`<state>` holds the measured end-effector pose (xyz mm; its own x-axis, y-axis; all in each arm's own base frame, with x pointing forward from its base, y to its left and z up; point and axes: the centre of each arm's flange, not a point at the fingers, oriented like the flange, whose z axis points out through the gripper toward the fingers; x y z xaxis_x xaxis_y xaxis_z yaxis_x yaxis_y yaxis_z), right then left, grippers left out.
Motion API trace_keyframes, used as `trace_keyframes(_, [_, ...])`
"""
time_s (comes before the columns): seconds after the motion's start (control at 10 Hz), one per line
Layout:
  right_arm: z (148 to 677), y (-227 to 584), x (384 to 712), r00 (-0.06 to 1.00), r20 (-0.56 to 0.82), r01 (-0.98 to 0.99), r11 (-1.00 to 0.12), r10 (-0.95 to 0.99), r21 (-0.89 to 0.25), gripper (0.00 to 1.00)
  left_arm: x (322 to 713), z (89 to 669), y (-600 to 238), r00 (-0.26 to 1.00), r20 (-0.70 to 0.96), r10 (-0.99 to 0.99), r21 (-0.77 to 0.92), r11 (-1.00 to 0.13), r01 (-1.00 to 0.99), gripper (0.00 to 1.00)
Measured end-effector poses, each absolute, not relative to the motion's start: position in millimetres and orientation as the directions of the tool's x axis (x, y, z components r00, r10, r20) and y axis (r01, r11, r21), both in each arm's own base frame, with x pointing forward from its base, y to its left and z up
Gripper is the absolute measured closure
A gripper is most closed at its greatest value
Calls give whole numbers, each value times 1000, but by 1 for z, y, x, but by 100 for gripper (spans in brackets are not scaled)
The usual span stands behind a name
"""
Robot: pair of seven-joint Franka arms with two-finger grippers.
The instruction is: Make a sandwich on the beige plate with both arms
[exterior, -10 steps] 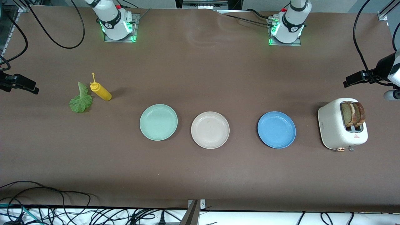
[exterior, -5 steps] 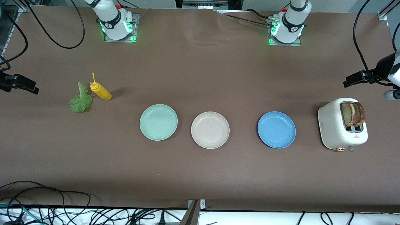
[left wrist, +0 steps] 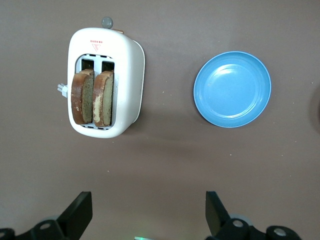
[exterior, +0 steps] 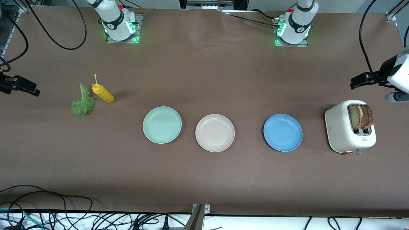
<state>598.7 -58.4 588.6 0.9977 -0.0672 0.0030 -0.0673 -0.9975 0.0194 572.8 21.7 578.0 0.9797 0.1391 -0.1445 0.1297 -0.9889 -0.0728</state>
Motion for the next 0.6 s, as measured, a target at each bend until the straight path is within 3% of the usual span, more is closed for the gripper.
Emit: trace_keyframes(0.6, [589, -58, 599, 998, 3, -67, -998, -67, 19, 0, 573, 581, 26, 979, -139, 147, -72, -988, 138, 0])
